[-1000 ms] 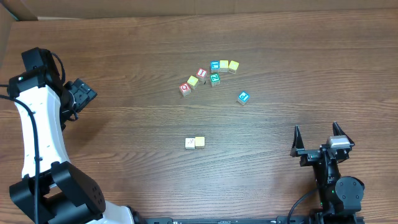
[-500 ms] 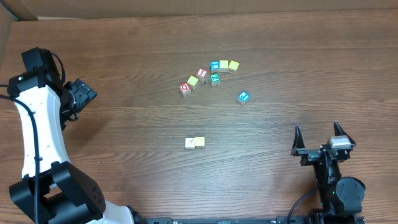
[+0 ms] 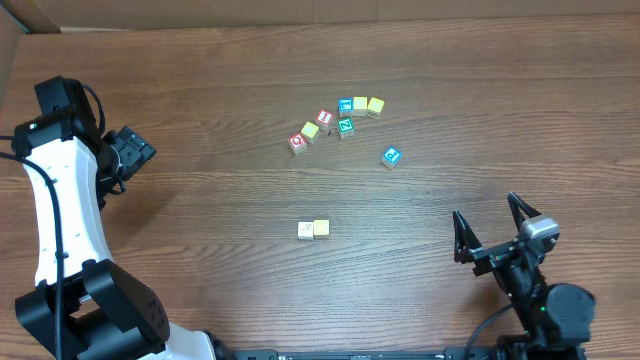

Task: Flip 4 blocks
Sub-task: 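Raise the right arm and move the right gripper over the blue P block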

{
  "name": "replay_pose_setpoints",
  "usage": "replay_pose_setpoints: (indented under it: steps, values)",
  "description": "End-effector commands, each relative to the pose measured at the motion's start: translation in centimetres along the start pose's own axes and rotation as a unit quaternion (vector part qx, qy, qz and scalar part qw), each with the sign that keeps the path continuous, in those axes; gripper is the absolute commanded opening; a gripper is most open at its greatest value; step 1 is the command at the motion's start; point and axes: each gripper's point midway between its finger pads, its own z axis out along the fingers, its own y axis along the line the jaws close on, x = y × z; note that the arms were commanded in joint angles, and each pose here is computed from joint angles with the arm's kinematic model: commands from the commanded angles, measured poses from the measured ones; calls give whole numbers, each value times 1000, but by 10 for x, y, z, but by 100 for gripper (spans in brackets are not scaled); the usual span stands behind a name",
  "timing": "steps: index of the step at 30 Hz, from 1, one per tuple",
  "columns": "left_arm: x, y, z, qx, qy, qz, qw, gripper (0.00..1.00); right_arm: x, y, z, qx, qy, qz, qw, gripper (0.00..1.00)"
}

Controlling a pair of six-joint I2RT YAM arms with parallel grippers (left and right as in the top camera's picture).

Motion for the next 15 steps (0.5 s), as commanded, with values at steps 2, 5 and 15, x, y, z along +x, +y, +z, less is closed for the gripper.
replay_pose_setpoints:
  steps: [2,5,15]
  values:
    - [-2,-1,-4,5,-4,-4,1000,100,-74,13,-4,-11,-13,11,1000,100]
    - [-2,-1,-4,5,-4,-4,1000,100,-97,12,8,-2,46,28,999,100]
    - [-2,-1,-4,5,-4,-4,1000,100,-102,-8,74,32,316,119,941,100]
